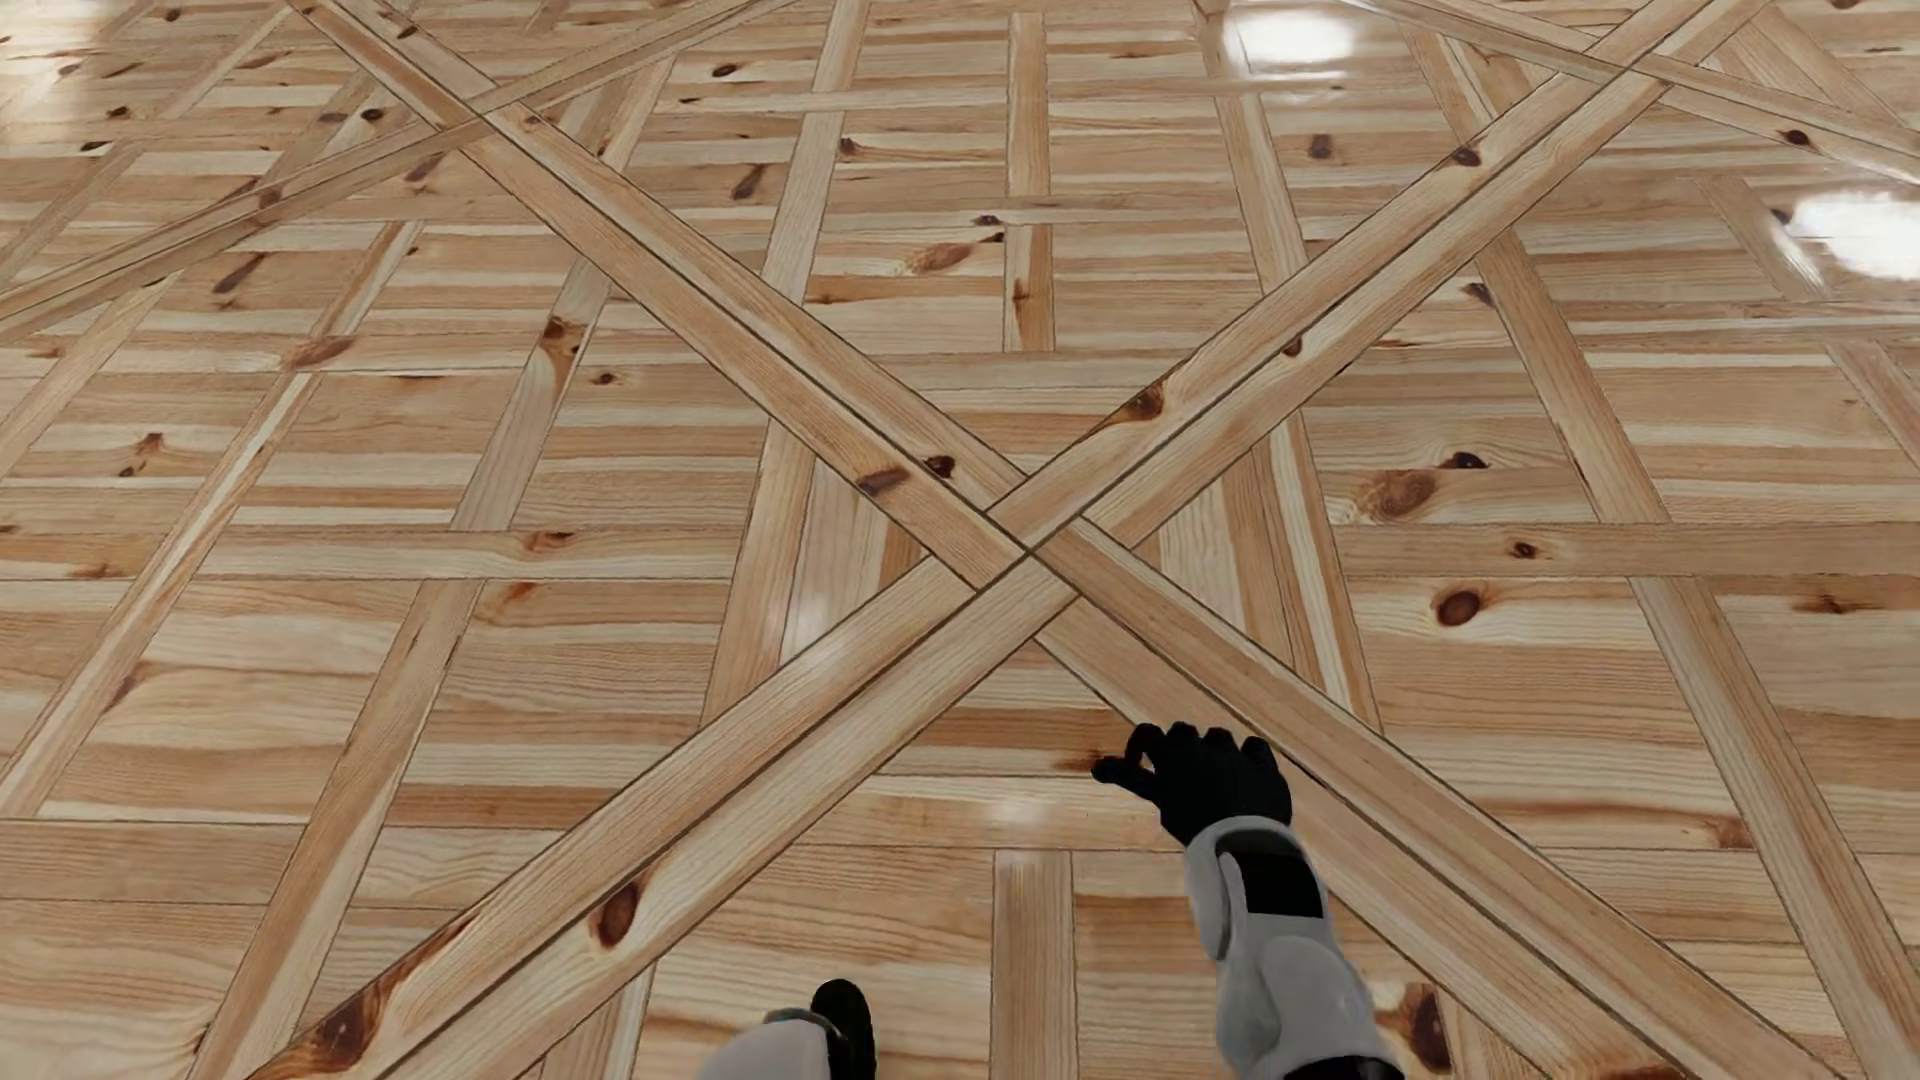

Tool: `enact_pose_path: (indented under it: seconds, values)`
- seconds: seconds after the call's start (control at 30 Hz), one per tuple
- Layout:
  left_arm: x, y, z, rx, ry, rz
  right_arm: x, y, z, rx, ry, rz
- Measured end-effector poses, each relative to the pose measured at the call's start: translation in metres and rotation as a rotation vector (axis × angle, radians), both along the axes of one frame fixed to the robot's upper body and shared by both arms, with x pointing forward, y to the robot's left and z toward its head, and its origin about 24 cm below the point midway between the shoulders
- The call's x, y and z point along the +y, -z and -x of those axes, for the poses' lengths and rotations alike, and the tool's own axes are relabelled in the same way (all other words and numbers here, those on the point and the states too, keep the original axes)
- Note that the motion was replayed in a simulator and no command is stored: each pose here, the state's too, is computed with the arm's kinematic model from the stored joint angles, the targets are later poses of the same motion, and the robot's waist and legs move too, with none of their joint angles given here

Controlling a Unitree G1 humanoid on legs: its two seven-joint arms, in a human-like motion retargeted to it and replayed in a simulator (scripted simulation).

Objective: Move towards the stool

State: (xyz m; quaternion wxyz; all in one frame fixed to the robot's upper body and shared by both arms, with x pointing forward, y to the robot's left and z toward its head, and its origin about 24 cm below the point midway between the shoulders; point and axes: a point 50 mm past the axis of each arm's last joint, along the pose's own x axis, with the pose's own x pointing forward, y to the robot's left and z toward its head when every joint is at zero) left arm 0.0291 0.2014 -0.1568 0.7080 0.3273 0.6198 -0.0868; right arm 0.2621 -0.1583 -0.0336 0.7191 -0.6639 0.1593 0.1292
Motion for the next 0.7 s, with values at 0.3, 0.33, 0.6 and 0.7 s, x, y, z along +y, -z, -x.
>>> enact_pose_path:
  seconds: [0.3,0.33,0.6,0.7]
  values:
    - [0.027,-0.011,0.006,-0.121,-0.27,-0.124,-0.031,0.071,0.054,0.438,0.231,0.118]
    - [0.025,-0.009,0.007,-0.096,-0.287,-0.113,-0.034,0.086,0.074,0.568,0.215,0.193]
    - [0.026,-0.025,-0.113,-0.24,0.229,-0.158,-0.073,0.108,0.203,0.66,0.647,-0.026]
    - [0.038,-0.062,-0.175,-0.47,0.259,-0.233,-0.076,0.115,0.235,0.791,0.732,-0.014]
